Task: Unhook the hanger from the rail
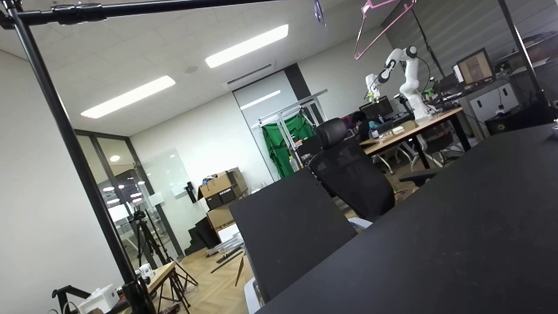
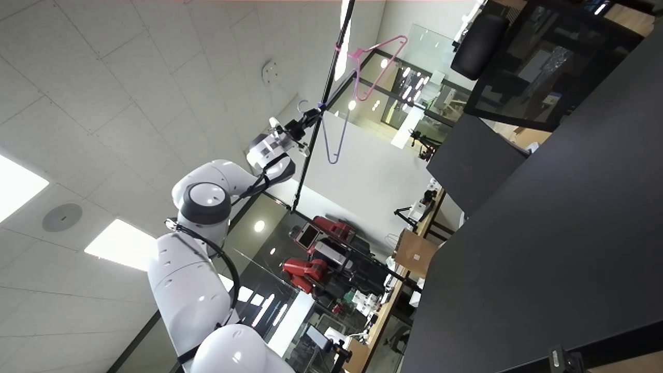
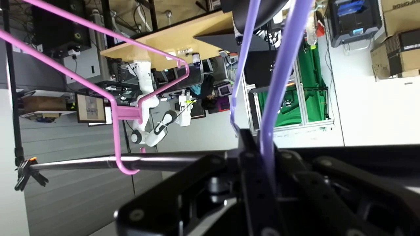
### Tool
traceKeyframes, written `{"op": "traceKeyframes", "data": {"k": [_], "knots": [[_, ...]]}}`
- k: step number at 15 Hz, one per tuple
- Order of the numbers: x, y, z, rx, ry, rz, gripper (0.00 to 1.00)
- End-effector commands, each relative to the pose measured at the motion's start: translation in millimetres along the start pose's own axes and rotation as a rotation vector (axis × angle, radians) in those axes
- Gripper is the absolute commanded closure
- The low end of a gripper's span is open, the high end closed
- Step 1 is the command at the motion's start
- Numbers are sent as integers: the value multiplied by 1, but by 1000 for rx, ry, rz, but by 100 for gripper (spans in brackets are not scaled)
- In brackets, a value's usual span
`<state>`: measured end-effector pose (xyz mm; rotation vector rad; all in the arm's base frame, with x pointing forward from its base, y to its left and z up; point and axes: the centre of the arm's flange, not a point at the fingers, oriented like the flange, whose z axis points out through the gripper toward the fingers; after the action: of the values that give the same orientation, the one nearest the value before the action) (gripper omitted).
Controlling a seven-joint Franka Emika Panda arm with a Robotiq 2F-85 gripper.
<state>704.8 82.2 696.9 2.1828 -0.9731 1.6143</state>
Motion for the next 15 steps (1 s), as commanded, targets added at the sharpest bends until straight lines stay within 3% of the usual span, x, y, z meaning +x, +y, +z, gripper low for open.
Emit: {"op": "traceKeyframes", "data": {"k": [1, 4, 7, 10, 15], "knots": [[-3, 29, -31, 3, -136, -29, 98], [-27, 54, -47, 16, -318, -66, 98], [-75, 82, -54, -23, -454, -113, 98], [-131, 105, -36, -110, -514, -159, 98], [-234, 146, 30, -281, -485, -249, 98]]}}
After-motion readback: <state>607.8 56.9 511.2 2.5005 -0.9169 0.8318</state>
